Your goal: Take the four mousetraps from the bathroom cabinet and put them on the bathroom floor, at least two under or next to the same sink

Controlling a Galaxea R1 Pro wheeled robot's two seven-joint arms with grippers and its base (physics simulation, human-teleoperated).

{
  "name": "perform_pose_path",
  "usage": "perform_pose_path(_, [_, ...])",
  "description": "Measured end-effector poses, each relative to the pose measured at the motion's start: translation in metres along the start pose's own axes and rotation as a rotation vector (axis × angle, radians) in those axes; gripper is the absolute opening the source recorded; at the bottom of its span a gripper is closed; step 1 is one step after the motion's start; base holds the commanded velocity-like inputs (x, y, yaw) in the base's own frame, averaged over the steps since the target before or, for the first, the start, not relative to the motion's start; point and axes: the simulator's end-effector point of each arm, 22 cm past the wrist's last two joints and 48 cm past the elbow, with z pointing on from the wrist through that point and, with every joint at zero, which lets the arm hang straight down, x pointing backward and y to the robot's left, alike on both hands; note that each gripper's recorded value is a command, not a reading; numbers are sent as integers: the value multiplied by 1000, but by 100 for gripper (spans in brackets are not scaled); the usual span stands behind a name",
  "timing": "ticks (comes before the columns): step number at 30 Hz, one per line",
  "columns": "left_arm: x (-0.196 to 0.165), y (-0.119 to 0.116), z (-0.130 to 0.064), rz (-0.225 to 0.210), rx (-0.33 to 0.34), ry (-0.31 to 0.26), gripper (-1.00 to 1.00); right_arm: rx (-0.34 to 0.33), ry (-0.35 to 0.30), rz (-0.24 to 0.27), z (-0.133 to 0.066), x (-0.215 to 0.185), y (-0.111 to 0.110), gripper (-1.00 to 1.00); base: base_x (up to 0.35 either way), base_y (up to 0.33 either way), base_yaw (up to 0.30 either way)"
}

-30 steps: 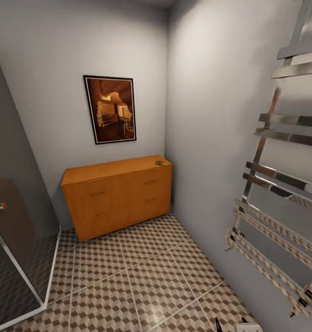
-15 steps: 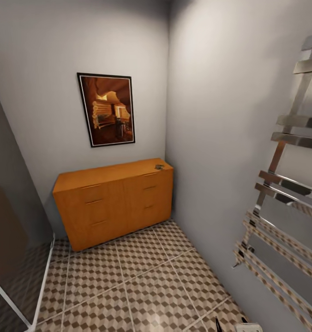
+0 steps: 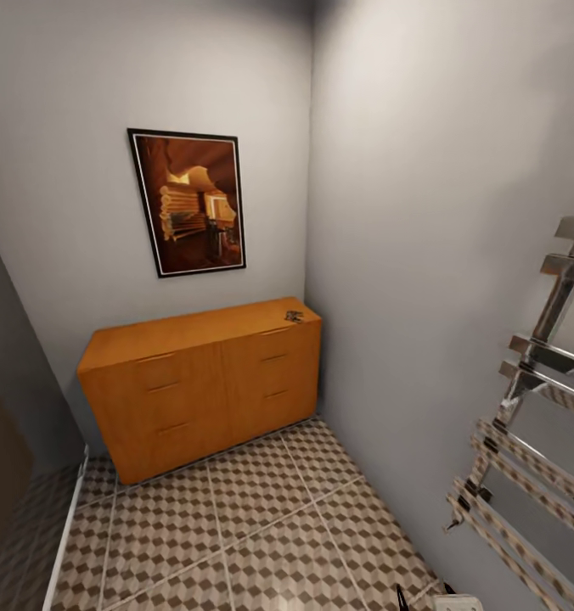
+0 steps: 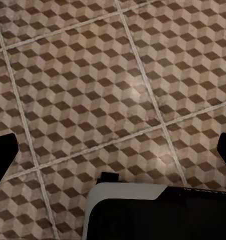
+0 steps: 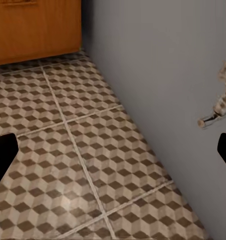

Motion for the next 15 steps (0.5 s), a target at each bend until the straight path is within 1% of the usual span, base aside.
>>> perform_pose_path(15, [0, 0, 0, 0, 0, 0, 100, 0, 0, 0, 0, 0, 0, 100, 337, 0, 0])
